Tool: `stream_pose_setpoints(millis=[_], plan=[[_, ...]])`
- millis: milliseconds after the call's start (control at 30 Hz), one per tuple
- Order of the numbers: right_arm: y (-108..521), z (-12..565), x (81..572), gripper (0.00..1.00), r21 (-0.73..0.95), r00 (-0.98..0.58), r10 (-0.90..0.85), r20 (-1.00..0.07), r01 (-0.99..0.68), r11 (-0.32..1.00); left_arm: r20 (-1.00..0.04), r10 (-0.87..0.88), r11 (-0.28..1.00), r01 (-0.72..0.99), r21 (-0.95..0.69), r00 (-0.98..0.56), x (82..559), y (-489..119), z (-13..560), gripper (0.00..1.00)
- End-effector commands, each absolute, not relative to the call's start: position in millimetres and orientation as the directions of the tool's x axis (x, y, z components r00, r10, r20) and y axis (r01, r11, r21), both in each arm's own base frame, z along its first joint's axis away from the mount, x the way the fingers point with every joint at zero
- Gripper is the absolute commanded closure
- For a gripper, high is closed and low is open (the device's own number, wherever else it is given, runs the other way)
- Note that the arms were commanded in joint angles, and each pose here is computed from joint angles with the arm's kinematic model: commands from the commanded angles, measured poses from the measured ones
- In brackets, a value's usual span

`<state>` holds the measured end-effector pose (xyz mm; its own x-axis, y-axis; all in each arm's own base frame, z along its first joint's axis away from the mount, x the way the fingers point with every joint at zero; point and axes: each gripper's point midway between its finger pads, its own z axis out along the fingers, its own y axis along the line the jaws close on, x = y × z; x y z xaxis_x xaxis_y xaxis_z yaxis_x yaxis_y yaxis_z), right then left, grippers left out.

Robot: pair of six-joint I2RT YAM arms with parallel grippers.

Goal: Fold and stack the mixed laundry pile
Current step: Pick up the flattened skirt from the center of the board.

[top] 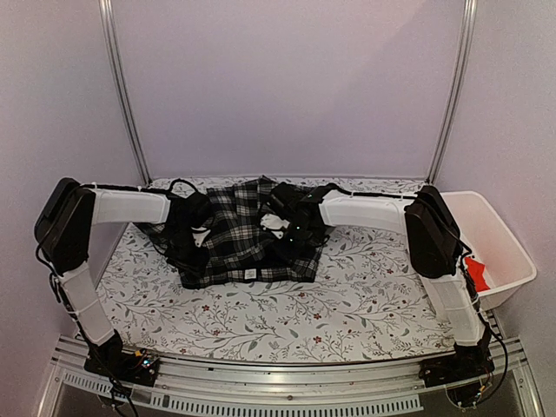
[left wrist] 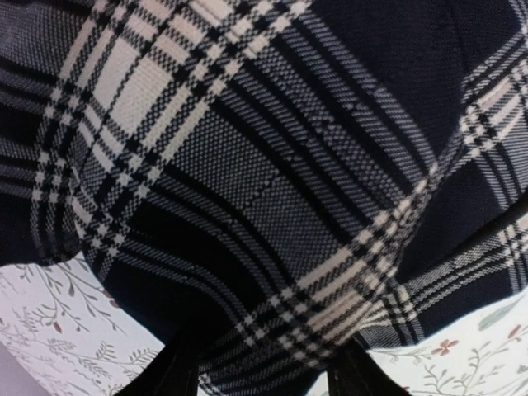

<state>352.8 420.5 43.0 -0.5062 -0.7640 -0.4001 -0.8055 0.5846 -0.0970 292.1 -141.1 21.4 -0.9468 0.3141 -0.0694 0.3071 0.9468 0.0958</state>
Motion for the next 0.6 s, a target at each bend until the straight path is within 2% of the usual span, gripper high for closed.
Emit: stream_pose_setpoints(millis=[0,67,200,400,567], plan=[[427,51,358,1.0,-0.11,-0.491,-0.762,-0.422,-0.806,0.581,-0.108,0.368,0.926,0.354,0.13,-0.923,306,-145,29,0.61],[426,54,357,1.0,-0.11,-0.493,-0.76,-0.423,-0.805,0.583,-0.138,0.371,0.927,0.357,0.116,-0.918,311,-150,37,0.76],[422,70,357,1.0,-0.115,-0.49,-0.753,-0.438,-0.801,0.588,-0.189,0.362,0.932,0.354,0.078,-0.913,319,-155,56,0.92],[411,105,347,1.0,-0.107,-0.491,-0.739,-0.46,-0.796,0.596,-0.213,0.336,0.941,0.336,0.038,-0.917,316,-149,85,0.95],[401,96,325,1.0,-0.067,-0.501,-0.756,-0.421,-0.814,0.576,-0.201,0.303,0.95,0.312,-0.015,-0.932,300,-137,91,0.99]])
